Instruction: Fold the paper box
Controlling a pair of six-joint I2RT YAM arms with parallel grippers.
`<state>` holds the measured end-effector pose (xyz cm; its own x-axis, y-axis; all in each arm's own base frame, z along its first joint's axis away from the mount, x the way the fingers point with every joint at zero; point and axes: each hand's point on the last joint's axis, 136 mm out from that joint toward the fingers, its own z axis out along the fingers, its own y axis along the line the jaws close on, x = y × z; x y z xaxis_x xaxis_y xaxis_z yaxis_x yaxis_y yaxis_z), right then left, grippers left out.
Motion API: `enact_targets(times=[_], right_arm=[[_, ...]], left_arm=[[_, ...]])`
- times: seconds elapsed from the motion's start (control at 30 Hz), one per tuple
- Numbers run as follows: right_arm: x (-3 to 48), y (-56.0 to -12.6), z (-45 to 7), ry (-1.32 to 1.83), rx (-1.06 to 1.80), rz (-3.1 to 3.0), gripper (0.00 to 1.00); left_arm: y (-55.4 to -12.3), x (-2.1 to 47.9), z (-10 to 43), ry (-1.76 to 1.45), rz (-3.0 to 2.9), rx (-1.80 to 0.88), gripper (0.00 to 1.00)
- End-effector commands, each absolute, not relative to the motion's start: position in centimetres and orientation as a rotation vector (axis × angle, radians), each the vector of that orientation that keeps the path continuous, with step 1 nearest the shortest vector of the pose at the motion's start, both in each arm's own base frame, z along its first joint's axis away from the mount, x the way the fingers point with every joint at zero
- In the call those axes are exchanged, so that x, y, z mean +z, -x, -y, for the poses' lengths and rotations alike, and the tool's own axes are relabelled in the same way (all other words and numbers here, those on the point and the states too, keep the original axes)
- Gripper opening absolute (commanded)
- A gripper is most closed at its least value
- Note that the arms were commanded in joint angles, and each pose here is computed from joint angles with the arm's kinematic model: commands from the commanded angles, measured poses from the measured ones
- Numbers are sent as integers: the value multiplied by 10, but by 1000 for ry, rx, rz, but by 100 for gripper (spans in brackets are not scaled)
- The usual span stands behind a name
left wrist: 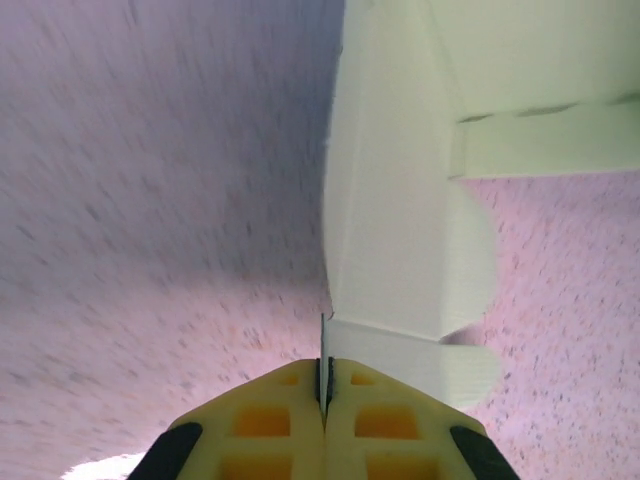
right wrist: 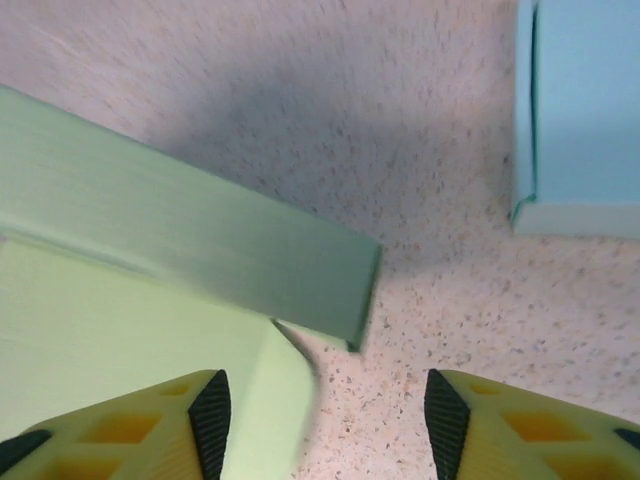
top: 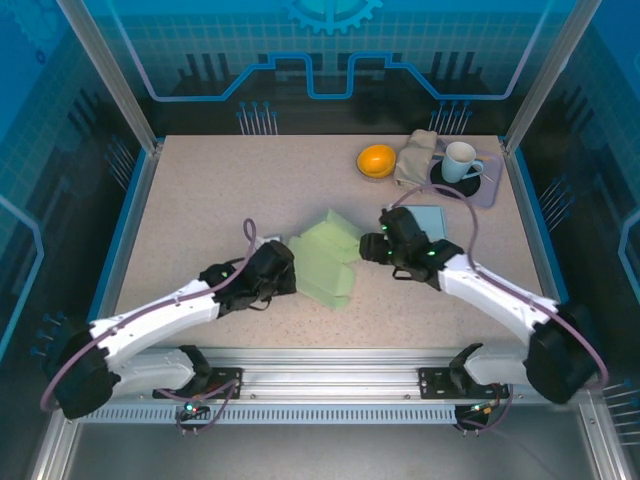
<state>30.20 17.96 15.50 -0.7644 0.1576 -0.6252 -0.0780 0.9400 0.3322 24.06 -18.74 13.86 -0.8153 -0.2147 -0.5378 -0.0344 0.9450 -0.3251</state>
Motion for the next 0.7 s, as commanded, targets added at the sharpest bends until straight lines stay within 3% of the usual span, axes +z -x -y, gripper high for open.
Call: enact_targets(times=[0.0,0.2,0.5,0.67], right_arm=[[237,-297,-170,51,572,-2207,62],[318,-272,-128,220,418,-1991,69],[312,-246,-94,287,230,-1958,70],[306,-238,-84,297,173,-1948,72]], left_arm=[[-235,170,127,-55,-2477,67,0],[-251,243,102,-454,-2354,467,0],[-247,309,69,-873,-2207,1066,0],[-230,312,87,-1159,-2094,1101,1]])
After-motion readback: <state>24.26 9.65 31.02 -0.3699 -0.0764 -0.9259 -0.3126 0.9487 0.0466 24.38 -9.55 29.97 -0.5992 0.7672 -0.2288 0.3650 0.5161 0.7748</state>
